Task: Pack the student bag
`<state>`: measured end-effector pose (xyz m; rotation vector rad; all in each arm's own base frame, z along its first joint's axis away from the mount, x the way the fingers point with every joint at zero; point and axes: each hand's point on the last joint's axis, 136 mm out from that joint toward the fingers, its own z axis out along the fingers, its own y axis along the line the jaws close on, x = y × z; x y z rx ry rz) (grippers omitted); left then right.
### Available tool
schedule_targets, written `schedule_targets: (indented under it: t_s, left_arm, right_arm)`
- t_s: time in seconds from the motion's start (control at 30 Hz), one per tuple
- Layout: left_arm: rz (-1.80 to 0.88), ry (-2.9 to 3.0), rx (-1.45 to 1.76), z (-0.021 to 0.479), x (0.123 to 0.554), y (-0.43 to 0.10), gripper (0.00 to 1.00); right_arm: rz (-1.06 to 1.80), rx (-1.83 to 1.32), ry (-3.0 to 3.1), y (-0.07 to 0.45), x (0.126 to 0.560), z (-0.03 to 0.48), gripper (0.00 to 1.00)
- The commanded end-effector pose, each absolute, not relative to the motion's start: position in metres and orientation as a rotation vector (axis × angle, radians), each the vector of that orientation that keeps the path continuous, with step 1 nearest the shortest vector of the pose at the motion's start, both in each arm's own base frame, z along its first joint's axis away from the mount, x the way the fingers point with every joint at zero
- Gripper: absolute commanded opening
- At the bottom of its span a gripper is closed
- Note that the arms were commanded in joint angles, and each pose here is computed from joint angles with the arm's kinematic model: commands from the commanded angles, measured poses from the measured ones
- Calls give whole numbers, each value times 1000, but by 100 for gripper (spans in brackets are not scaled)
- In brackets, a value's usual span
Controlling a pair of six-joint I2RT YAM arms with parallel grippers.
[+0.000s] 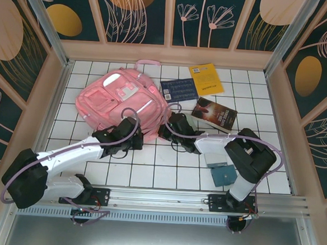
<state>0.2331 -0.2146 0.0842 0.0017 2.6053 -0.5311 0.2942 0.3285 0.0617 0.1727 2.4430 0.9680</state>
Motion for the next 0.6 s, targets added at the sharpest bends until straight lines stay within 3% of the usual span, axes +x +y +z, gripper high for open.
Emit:
schedule_targets:
  t_s: [0.0, 0.23, 0.57]
  left_arm:
    - [-396, 2629, 28, 87, 236, -205, 0]
    - [-52, 2744, -62, 62, 228, -156, 0]
    - [214, 2720, -286, 54, 231, -92, 0]
  right_arm:
    - [826, 192, 2374, 304, 318, 76, 0]
    - [740, 221, 2350, 262, 338, 79, 0]
    - [766, 202, 2325, 257, 339, 79, 0]
